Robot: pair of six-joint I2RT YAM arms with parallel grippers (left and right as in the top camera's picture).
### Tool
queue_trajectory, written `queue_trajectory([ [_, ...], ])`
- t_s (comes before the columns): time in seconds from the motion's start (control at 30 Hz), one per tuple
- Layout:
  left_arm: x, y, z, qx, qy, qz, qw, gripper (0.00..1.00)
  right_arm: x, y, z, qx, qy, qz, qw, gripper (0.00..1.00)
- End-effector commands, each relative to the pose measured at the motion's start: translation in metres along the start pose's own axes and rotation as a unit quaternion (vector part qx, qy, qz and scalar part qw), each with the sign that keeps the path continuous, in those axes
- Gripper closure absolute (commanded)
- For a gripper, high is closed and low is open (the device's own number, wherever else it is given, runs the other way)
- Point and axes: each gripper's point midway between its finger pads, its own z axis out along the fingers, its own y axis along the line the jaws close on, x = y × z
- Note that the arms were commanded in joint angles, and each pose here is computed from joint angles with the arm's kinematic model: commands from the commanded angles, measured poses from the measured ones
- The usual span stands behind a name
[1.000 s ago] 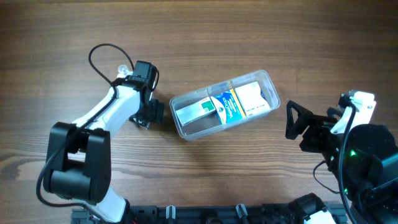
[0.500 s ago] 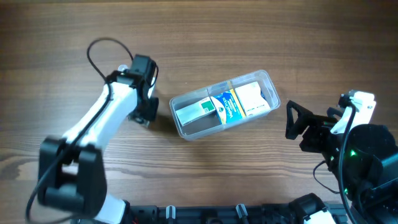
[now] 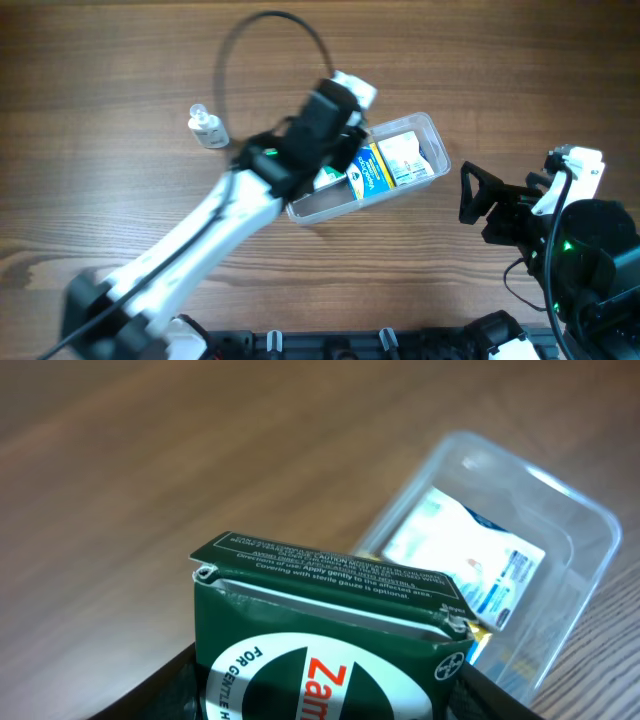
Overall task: Pack container
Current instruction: 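Place the Zam-Buk tin into the container's middle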
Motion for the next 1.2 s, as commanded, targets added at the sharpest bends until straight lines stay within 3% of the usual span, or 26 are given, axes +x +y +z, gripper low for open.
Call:
queue_trajectory([
  [0.0, 0.032, -0.044, 0.059, 0.034, 0.053, 0.056, 0.996, 0.37, -0.004, -0.003, -0.001, 0.008, -0.007, 0.002, 1.0, 0.0],
  [0.17, 0.082, -0.088, 0.1, 0.074, 0.113, 0.177, 0.975, 0.34, -0.004, -0.003, -0.001, 0.008, -0.007, 0.002, 1.0, 0.0],
  [0.33, 0.079, -0.076, 0.104, 0.052, 0.109, 0.2, 0.972, 0.34, -0.004, -0.003, -0.001, 0.008, -0.007, 0.001, 1.0, 0.0],
  [0.43, 0.08, -0.073, 0.104, 0.049, 0.113, 0.201, 0.972, 0.29, -0.004, -0.003, -0.001, 0.008, -0.007, 0.001, 1.0, 0.0],
  [0.6, 0.07, -0.073, 0.092, 0.045, 0.101, 0.179, 0.978, 0.11, -0.004, -0.003, -0.001, 0.008, -0.007, 0.001, 1.0, 0.0],
  [0.83, 0.063, -0.062, 0.043, 0.035, 0.111, 0.092, 0.989, 0.11, -0.004, -0.003, -0.001, 0.008, -0.007, 0.001, 1.0, 0.0],
  [0.9, 0.067, -0.057, 0.026, 0.03, 0.125, 0.057, 0.99, 0.2, -0.004, -0.003, -0.001, 0.008, -0.007, 0.002, 1.0, 0.0],
  [0.97, 0.072, -0.054, 0.009, 0.028, 0.137, 0.033, 0.99, 0.44, -0.004, -0.003, -0.001, 0.008, -0.007, 0.001, 1.0, 0.0],
  [1.0, 0.076, -0.051, 0.002, 0.026, 0.148, 0.031, 0.988, 0.52, -0.004, -0.003, -0.001, 0.008, -0.007, 0.001, 1.0, 0.0],
  [1.07, 0.088, -0.043, -0.007, 0.013, 0.173, 0.019, 0.985, 0.53, -0.004, -0.003, -0.001, 0.008, -0.007, 0.002, 1.0, 0.0],
  [1.1, 0.096, -0.036, -0.009, 0.003, 0.192, 0.005, 0.981, 0.68, -0.004, -0.003, -0.001, 0.008, -0.007, 0.001, 1.0, 0.0],
  [1.17, 0.106, -0.024, -0.006, -0.012, 0.216, -0.032, 0.976, 0.87, -0.004, -0.003, -0.001, 0.008, -0.007, 0.001, 1.0, 0.0],
])
